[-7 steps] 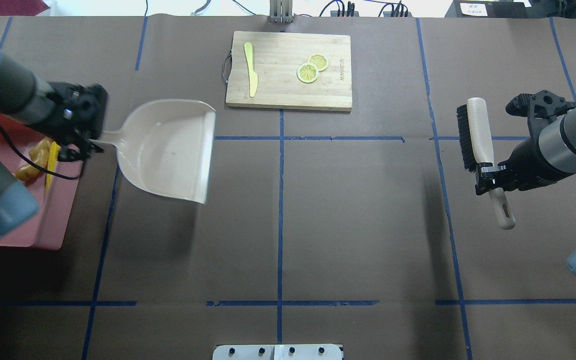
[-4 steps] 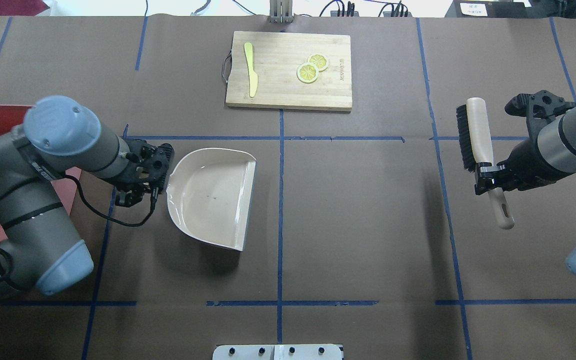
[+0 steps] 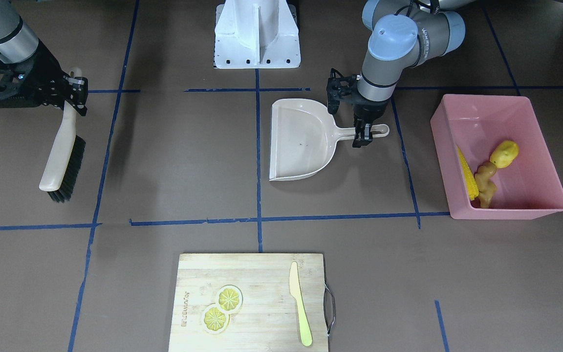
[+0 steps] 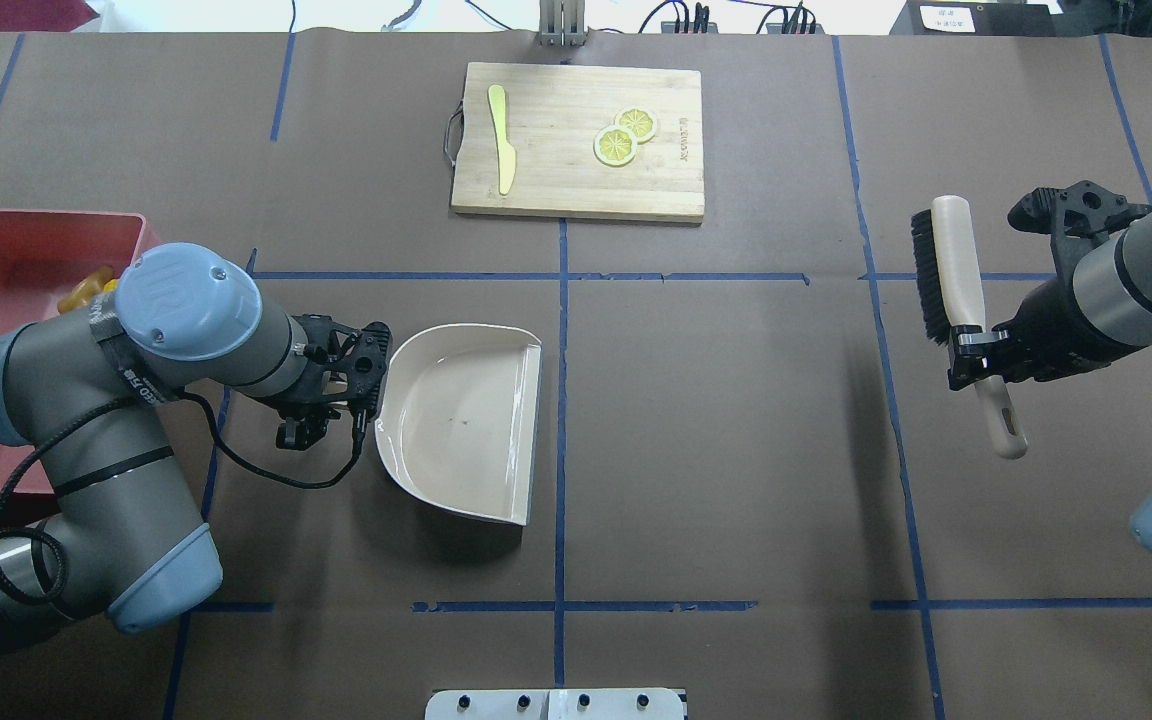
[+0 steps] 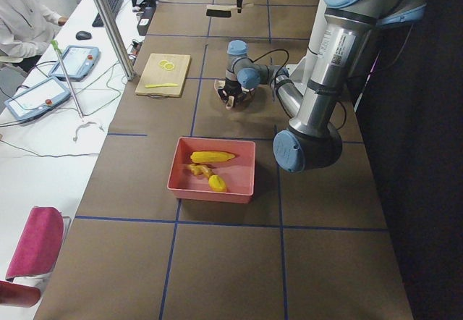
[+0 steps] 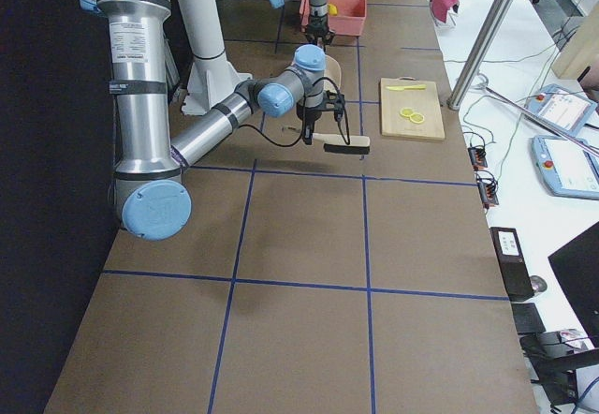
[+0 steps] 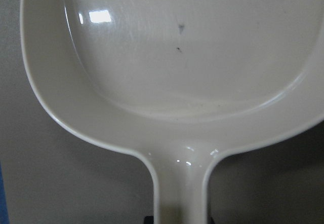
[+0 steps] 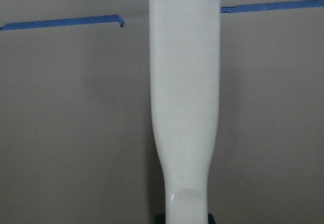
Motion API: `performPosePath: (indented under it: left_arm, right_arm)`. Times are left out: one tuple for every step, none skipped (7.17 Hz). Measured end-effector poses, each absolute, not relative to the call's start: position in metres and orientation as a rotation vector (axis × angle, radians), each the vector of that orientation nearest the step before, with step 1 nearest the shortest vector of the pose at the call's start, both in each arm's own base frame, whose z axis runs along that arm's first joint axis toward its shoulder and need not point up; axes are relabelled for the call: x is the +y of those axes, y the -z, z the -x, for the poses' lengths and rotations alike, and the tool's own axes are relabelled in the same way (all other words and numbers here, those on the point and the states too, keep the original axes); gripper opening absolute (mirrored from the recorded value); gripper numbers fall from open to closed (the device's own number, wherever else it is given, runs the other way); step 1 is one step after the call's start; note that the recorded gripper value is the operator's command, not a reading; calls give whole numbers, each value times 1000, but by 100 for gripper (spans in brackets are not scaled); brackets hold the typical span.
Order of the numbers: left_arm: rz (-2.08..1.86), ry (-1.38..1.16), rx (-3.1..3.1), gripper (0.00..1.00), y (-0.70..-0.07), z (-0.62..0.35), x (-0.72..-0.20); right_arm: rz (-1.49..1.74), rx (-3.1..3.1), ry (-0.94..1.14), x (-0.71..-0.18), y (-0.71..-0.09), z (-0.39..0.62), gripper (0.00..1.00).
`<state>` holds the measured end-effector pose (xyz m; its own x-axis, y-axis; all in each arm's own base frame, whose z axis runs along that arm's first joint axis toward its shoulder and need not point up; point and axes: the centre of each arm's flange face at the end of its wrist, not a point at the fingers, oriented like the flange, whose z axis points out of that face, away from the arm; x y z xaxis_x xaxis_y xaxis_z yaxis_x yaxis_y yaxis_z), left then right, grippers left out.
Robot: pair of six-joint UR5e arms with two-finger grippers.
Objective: Sweep and dump trash into bin
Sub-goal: 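Lower the empty dustpan onto the table with the left gripper and release it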
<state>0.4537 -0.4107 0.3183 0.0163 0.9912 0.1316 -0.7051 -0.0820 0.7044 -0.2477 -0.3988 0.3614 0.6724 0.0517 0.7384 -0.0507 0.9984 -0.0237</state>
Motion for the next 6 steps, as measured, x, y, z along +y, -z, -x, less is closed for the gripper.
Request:
performPosePath:
  left_arm:
    - [-720,-1498,518,21,-316,-457,-409]
    - [-728,-1491,506,22,-312,-462,-408]
    - [-735,-1493,490,23,-310,-469,-405]
    - [-739,-1496,481,25,-309,-473,-403]
    - [-741,-1500,476,37,-309,-474,-402]
    - [-741,-1499,474,96,-309,-475,-402]
  right_arm:
    - [2,-831,-58,-399,-362,248,2]
    - [3,-829,-59,-399,-363,248,2]
    - [3,-829,-59,-399,-363,248,2]
    - [4,-827,-59,-399,-364,248,2]
    - [5,-827,-60,-399,-364,248,2]
    - [5,-827,-61,-399,-364,248,3]
